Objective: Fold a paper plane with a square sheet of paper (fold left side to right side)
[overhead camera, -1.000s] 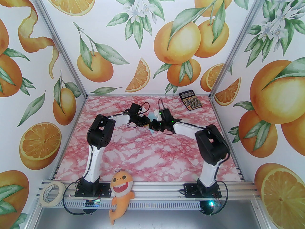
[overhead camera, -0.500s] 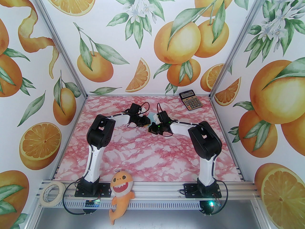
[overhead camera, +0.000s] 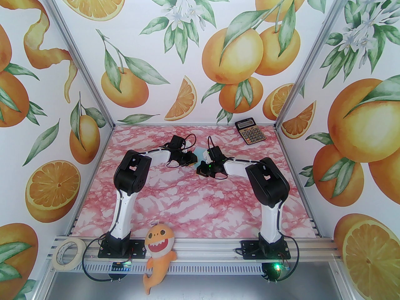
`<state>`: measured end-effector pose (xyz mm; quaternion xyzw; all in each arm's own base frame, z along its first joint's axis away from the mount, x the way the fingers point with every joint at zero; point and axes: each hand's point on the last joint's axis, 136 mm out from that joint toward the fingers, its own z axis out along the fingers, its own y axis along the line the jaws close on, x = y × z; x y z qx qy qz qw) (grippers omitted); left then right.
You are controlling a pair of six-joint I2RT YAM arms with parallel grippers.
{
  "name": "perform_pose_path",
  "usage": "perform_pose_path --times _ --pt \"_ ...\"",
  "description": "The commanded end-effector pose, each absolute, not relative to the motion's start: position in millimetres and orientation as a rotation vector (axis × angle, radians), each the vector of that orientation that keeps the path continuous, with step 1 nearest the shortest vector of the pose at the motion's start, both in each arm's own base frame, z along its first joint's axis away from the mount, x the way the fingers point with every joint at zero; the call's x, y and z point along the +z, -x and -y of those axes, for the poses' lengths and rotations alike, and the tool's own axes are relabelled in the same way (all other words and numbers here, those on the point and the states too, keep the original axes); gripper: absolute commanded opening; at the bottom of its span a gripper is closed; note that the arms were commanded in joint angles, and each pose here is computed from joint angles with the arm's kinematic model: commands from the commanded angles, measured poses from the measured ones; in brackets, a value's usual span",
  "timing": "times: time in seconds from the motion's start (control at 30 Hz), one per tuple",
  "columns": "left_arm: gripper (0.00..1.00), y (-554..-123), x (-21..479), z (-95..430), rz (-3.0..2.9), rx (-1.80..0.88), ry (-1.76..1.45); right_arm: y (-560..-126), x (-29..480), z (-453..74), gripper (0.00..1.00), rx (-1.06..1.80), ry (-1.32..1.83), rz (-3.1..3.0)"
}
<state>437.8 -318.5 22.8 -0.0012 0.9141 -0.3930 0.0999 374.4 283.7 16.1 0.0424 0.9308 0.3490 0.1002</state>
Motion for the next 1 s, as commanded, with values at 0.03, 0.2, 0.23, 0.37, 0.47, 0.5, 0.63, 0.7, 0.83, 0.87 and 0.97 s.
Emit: perform_pose_path --times 0.03,0.2,0.23,0.37,0.47,0.5,0.63,0.7,0.83,0.87,0.97 --pt "0.20 -433.8 18.1 320.7 -2.710 -1.154 -0.015 -367.6 -5.2 -267.3 0.01 0.962 -0.164 -2.801" --pt "0.20 -437.9 17.9 316.5 -2.704 -1.141 -0.006 -362.5 -11.7 -261.4 0.00 0.939 -0.171 -2.828" --pt "0.20 -439.5 17.9 315.1 -2.701 -1.136 -0.004 -360.5 -14.0 -260.8 0.00 0.936 -0.170 -2.838" --pt "0.20 -446.0 19.2 310.4 -2.693 -1.128 0.004 -356.7 -19.5 -258.7 0.00 0.925 -0.180 -2.855" --pt "0.20 -453.9 20.6 304.5 -2.685 -1.105 0.005 -350.6 -26.5 -256.8 0.00 0.926 -0.196 -2.872" --pt "0.20 -461.5 19.3 300.0 -2.690 -1.084 0.004 -345.8 -31.2 -255.4 0.00 0.932 -0.205 -2.883" --pt "0.20 -474.4 22.4 295.7 -2.676 -1.057 -0.005 -338.7 -35.7 -254.3 0.00 0.946 -0.217 -2.895" --pt "0.20 -482.1 23.2 292.9 -2.669 -1.046 -0.011 -335.8 -37.2 -253.3 0.00 0.951 -0.222 -2.897" --pt "0.20 -492.7 17.7 289.4 -2.670 -1.023 -0.021 -330.9 -40.2 -252.9 0.00 0.958 -0.230 -2.904" --pt "0.20 -495.5 15.4 287.5 -2.674 -1.013 -0.023 -329.9 -40.6 -252.4 0.00 0.959 -0.234 -2.905" --pt "0.20 -502.1 9.5 284.3 -2.687 -0.988 -0.036 -328.6 -40.4 -251.6 0.00 0.962 -0.241 -2.903"
